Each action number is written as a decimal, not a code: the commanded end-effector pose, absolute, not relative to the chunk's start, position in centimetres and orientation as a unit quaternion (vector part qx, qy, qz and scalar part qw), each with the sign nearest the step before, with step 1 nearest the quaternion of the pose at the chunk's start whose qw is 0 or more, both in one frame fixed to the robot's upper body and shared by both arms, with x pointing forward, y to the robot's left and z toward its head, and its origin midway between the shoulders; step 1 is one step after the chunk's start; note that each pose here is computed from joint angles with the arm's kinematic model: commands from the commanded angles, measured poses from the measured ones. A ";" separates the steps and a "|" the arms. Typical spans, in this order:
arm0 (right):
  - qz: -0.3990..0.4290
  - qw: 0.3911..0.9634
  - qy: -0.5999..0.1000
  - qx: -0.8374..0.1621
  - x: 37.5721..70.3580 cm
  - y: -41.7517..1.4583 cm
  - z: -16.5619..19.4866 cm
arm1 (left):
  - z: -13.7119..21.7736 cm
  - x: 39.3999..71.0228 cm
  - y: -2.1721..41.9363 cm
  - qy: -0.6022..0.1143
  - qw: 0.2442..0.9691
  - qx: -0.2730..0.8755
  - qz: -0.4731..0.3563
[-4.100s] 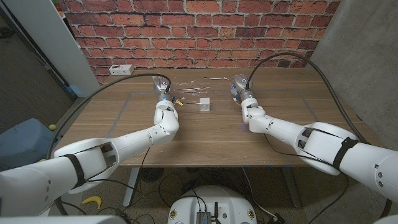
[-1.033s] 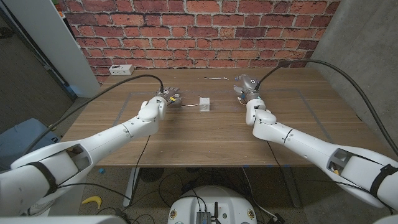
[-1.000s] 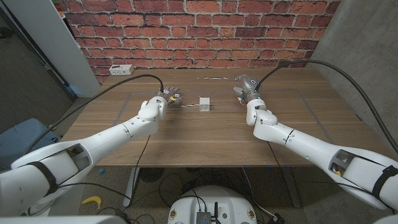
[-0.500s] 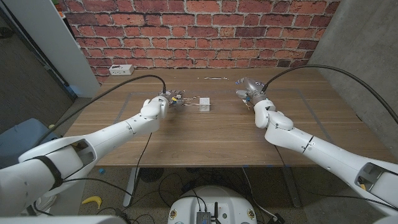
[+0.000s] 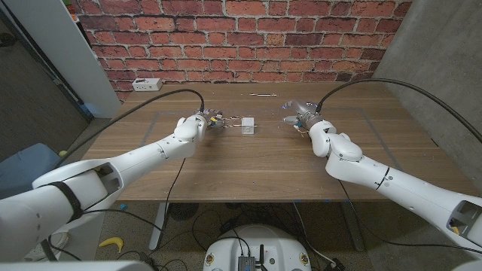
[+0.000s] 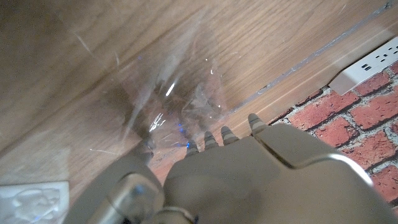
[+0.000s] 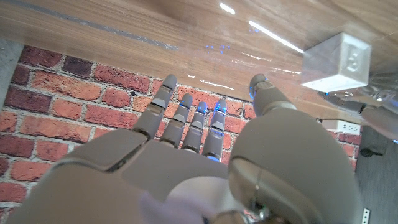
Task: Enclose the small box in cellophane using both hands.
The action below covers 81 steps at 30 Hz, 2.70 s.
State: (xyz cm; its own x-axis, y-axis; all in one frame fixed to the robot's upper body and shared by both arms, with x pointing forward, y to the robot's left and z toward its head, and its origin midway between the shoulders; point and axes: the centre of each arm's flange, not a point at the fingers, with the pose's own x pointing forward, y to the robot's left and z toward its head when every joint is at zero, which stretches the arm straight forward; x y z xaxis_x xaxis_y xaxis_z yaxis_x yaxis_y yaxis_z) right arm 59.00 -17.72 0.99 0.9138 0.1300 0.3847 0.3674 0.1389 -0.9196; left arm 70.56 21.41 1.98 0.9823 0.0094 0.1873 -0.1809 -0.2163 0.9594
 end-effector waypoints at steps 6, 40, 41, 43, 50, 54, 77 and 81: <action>-0.040 0.680 -0.160 -0.714 58.3 -15.9 0.0 | 2.2 70.9 21.4 -0.048 0.621 0.778 0.084; -0.045 0.583 -0.071 -0.808 62.7 -15.3 -3.1 | 2.7 70.5 21.8 -0.052 0.632 0.769 0.081; -0.043 0.583 -0.067 -0.809 62.8 -15.4 -3.2 | 2.7 70.4 21.8 -0.053 0.633 0.768 0.081; -0.035 0.593 -0.062 -0.802 63.1 -15.7 -3.2 | 2.7 70.4 21.8 -0.053 0.633 0.768 0.080; -0.078 0.575 -0.103 -0.808 63.8 -15.9 -3.4 | 2.7 70.3 21.8 -0.055 0.637 0.765 0.075; -0.097 0.572 -0.150 -0.801 64.1 -15.8 -3.2 | 2.7 70.2 21.8 -0.056 0.639 0.763 0.072; -0.179 0.476 -0.377 -0.774 65.5 -14.0 1.7 | 2.5 69.6 22.1 -0.054 0.639 0.764 0.068; -0.186 0.459 -0.397 -0.773 65.5 -13.8 2.6 | 2.4 69.6 22.2 -0.052 0.640 0.764 0.069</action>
